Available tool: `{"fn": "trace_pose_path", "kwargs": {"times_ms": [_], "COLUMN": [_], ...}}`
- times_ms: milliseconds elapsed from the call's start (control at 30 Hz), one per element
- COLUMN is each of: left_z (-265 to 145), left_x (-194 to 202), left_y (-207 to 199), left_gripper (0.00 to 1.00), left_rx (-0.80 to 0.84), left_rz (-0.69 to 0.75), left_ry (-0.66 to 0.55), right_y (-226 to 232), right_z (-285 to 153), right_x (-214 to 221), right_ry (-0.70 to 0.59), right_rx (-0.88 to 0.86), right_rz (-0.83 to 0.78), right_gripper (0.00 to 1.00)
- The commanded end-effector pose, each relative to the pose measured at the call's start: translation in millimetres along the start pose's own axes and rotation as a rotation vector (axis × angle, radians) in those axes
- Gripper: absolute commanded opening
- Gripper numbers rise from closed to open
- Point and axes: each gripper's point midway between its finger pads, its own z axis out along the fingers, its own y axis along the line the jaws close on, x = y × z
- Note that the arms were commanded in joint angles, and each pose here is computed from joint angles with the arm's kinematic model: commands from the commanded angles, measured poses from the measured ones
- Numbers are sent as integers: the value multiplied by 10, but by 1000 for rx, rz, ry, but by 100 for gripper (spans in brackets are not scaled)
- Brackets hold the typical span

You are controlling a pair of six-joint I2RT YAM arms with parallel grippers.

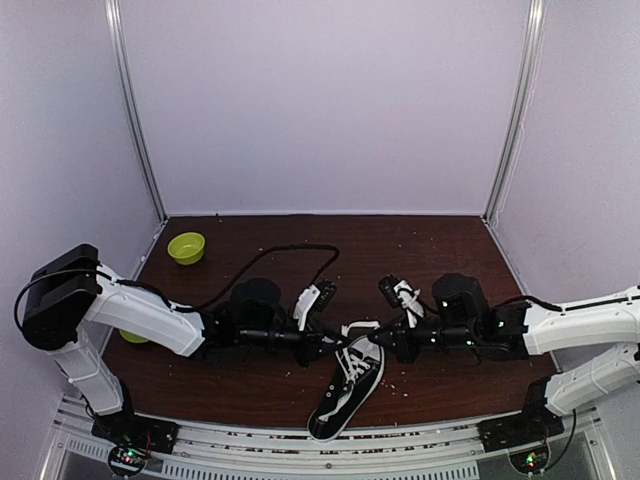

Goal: Tie the shoes

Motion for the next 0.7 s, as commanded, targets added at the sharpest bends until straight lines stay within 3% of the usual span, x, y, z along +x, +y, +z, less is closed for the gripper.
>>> {"fn": "trace_pose_path", "kwargs": {"times_ms": [0, 400, 567, 667], "left_z": [-19, 16, 25, 22], "left_x": [-60, -61, -69, -76], "left_y": [-50, -47, -62, -66], "left_gripper": [0, 0, 0, 0], "left_rx": [17, 18, 27, 28], "left_rz": [10, 11, 13, 12], "left_ry": [-27, -16, -17, -18], "right_y": [-118, 738, 964, 924], "right_z": [-219, -360, -218, -166], "right_x": [248, 148, 106, -34], "right_ry": [116, 174, 144, 56], "right_rx": [75, -306, -347, -244], "right_rz": [3, 142, 150, 93], "right_gripper": [0, 0, 0, 0]}}
